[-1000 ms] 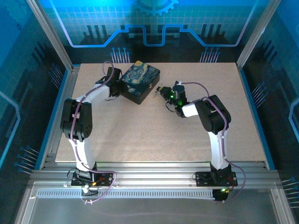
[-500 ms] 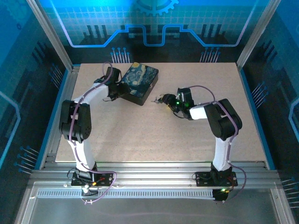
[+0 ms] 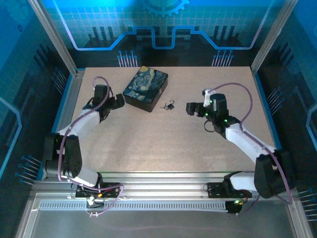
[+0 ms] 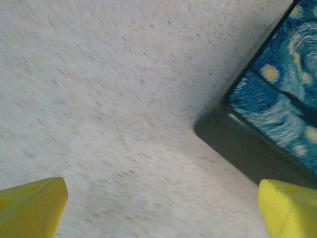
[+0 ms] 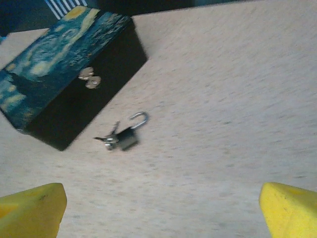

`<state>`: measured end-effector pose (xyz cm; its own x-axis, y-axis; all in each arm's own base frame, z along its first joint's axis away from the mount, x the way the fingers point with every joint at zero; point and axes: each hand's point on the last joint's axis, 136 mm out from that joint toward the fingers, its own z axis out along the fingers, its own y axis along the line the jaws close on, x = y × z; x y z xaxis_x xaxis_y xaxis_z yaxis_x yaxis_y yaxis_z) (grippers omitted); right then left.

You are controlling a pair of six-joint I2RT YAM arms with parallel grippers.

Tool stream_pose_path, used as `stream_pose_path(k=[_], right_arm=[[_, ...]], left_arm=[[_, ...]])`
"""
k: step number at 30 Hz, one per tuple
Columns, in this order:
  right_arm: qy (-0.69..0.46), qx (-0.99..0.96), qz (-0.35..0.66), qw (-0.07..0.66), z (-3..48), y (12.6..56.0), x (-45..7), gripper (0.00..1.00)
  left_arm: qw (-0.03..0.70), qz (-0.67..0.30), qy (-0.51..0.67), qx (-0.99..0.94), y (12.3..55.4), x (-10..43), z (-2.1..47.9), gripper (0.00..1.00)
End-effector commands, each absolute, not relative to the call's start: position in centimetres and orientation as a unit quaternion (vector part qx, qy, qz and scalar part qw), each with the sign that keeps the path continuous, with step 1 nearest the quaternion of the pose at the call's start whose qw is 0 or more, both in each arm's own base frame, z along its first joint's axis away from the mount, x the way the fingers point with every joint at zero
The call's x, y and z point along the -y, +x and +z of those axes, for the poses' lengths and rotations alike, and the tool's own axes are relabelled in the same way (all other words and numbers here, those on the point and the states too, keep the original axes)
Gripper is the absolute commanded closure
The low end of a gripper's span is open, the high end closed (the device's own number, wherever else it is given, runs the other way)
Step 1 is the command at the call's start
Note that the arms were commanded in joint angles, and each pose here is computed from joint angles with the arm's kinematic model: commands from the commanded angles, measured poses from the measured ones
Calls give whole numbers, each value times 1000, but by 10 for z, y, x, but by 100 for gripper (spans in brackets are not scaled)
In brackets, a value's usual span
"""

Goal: Unlock a padlock with a key

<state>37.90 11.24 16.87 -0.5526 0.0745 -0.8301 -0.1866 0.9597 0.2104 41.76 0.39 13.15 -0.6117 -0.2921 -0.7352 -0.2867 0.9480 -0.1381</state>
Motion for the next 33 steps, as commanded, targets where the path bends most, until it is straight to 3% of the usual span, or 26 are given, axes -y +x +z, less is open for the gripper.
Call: stream_pose_path(k=[1, 4, 9, 18, 24, 33], right_arm=[[-62, -882, 39, 466, 143, 372, -65, 0], [-46, -881, 23, 470, 130, 373, -44, 0], [-37, -865, 7, 501, 106, 381, -28, 0], [-74, -841, 16, 535, 99, 400, -33, 0], [-60, -830, 20, 554, 95, 396, -27, 0], [-61, -830, 16, 554, 94, 397, -27, 0]], left_arm=[[483, 96, -114, -863, 416, -40, 134, 1], [480, 120, -108, -862, 405, -49, 114, 1], [510, 70, -86, -853, 396, -35, 103, 1], [584, -7, -89, -807, 386, -18, 122, 1], [588, -15, -70, -805, 393, -12, 96, 1], [582, 0, -59, -811, 397, -8, 96, 1]])
